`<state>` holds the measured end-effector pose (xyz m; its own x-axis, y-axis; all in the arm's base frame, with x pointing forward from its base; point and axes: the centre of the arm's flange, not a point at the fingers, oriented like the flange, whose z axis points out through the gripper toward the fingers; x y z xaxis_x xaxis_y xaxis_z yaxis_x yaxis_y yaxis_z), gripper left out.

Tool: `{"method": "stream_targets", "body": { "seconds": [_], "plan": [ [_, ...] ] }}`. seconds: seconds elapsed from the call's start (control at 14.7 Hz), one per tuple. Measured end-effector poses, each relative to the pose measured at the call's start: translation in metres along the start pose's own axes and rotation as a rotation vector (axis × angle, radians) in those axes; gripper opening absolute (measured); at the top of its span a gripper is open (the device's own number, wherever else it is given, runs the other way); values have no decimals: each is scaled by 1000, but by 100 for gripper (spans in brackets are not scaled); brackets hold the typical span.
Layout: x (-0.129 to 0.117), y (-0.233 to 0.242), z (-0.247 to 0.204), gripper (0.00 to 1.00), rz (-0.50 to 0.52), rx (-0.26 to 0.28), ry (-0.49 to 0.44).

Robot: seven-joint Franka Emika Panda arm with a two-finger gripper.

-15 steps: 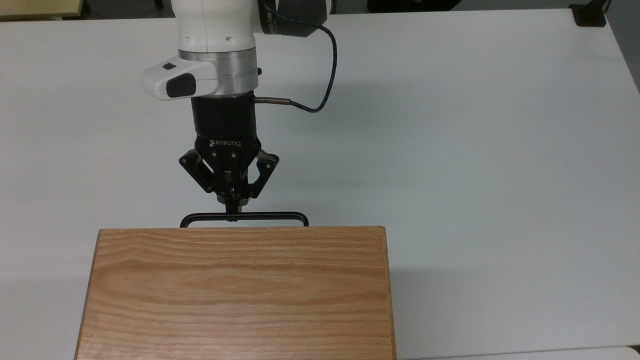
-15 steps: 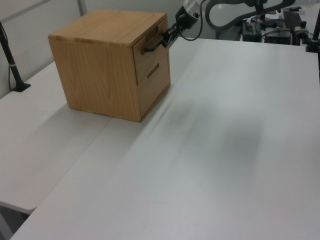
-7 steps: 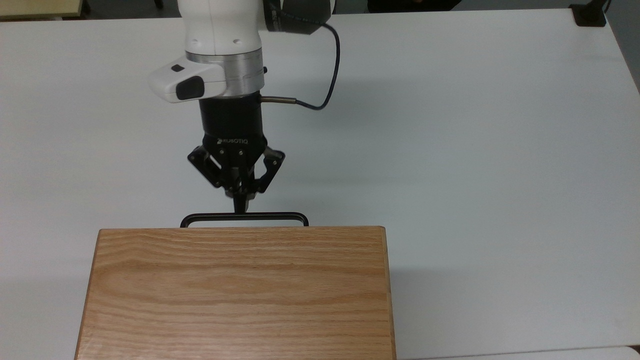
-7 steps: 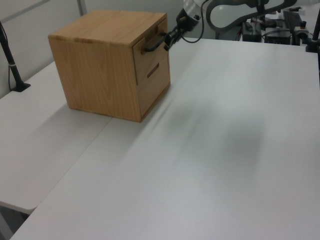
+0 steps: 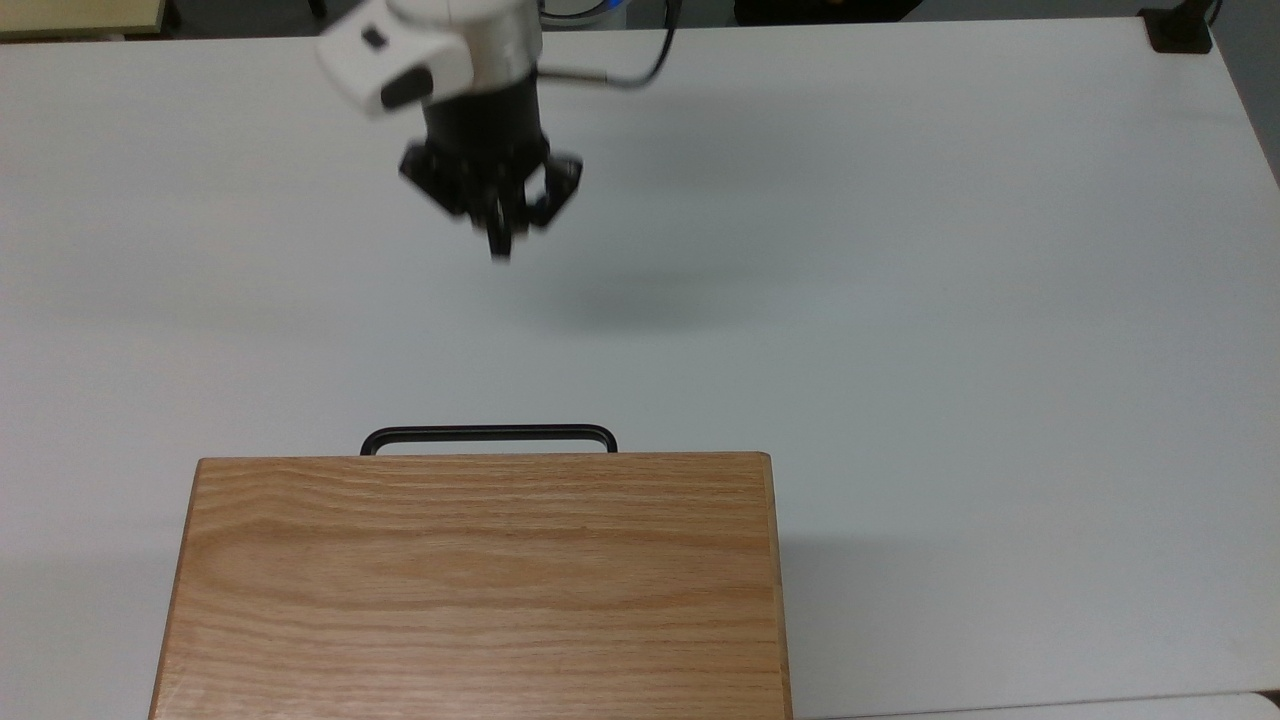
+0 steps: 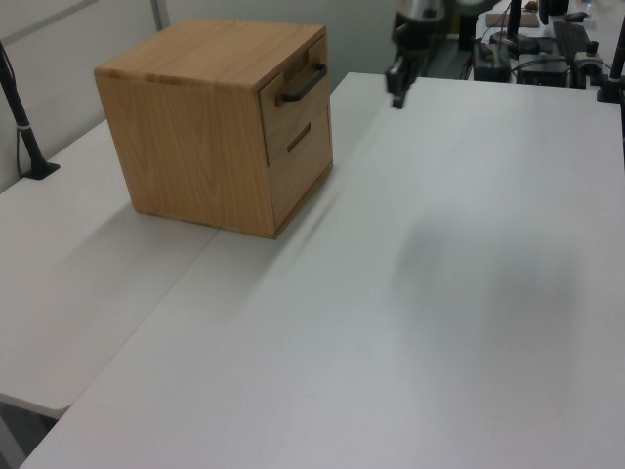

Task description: Close the drawer by sliding it

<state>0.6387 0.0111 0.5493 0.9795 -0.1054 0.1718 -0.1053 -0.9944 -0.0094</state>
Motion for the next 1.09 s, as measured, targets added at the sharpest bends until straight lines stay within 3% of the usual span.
{"method": "stream_targets", "body": {
  "seconds": [0.27,0.61,0.75,1.09],
  "plan": [
    [-48,7,-56,4,-17,-36,-119],
    [-86,11,-90,6,-91,-37,-127],
    [-88,12,-90,22,-94,-38,-130],
    [-87,11,-82,77,-134,-36,-145]
  ]
}}
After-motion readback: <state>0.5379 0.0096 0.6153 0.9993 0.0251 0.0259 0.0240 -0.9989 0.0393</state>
